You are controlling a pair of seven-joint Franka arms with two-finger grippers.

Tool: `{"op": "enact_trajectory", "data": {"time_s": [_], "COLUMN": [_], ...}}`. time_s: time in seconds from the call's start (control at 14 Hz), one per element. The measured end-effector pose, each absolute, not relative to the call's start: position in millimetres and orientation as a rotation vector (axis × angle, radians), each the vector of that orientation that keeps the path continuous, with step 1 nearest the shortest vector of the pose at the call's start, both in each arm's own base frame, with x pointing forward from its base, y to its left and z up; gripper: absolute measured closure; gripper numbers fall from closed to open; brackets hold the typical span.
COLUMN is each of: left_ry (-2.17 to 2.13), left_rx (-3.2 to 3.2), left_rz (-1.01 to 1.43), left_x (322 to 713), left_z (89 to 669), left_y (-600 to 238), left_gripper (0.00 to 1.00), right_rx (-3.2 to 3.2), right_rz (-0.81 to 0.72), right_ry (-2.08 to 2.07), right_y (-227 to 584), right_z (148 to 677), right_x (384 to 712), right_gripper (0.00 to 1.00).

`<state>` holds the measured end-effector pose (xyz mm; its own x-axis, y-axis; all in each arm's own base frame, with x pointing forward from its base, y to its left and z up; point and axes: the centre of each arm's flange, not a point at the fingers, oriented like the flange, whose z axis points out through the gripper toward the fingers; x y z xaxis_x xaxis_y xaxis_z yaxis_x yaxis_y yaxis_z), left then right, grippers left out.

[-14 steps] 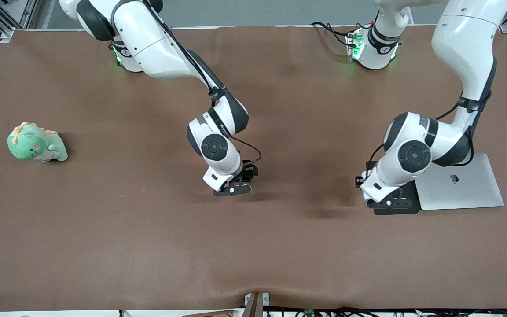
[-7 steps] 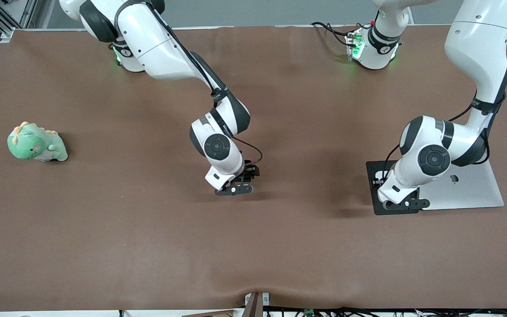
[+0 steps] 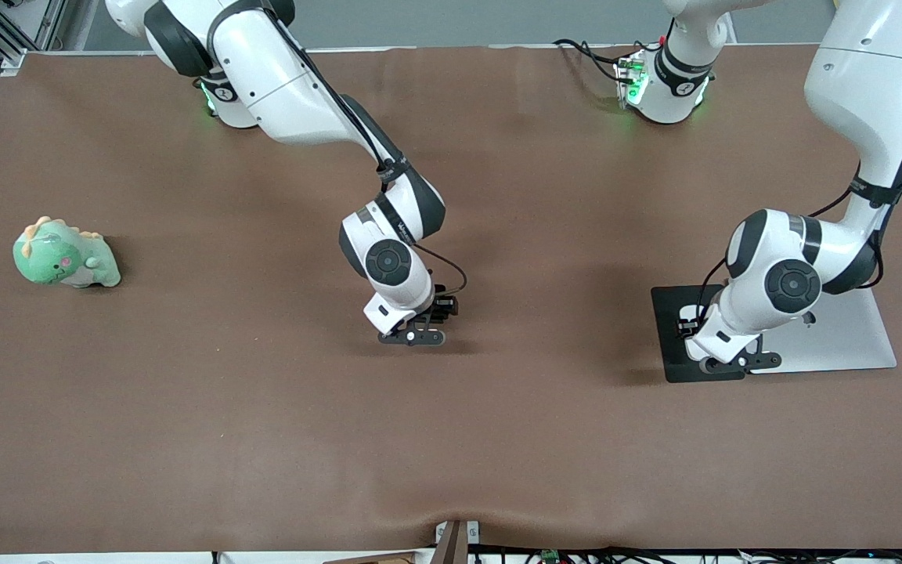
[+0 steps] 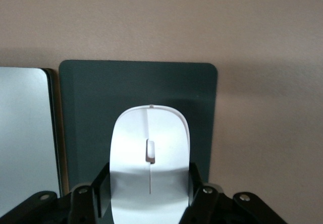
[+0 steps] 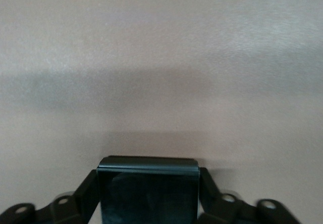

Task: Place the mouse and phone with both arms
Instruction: 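Lower the mouse onto the pad while the right gripper carries the phone, then open the left gripper on the pad while the right gripper lowers the phone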

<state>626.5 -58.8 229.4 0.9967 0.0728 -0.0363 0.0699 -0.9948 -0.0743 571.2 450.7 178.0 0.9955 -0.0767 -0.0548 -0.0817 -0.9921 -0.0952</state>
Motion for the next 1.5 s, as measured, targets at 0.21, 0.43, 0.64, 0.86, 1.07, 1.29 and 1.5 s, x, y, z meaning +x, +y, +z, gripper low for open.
{"op": "enact_trajectory", "data": {"time_s": [0.21,0.43,0.64,0.86,1.07,1.29,1.5], "left_ry": [-0.117,-0.108,-0.075,-0.055,-0.05,-0.041,-0.03], "left_rx": [-3.078,-3.087,-3.092,-3.093,-3.097,-3.104,-3.111], "left_rz": [0.047,0.032,0.042,0.045,0.039,0.02,0.013], "left_x": [625.9,621.7,617.6,617.2,616.8,617.4,617.0], "left_z": [213.8,197.4,190.6,189.8,189.3,189.8,187.1], "left_y": [-41.5,-36.3,-29.6,-22.4,-23.1,-27.3,-31.9], "left_gripper": [0.39,0.39,0.39,0.39,0.39,0.39,0.39], "right_rx": [-3.06,-3.071,-3.071,-3.076,-3.064,-3.05,-3.071], "right_rz": [0.101,0.163,0.221,0.258,0.289,0.272,0.269], "right_ry": [0.211,0.374,0.449,0.367,0.291,0.185,0.118], "right_y": [432.9,362.2,270.6,184.8,111.1,34.3,-53.2], "right_z": [181.7,214.4,260.0,268.6,268.2,269.3,259.2], "right_x": [581.7,622.9,656.6,666.4,657.7,643.0,630.3], "right_gripper": [0.2,0.2,0.2,0.2,0.2,0.2,0.2]}}
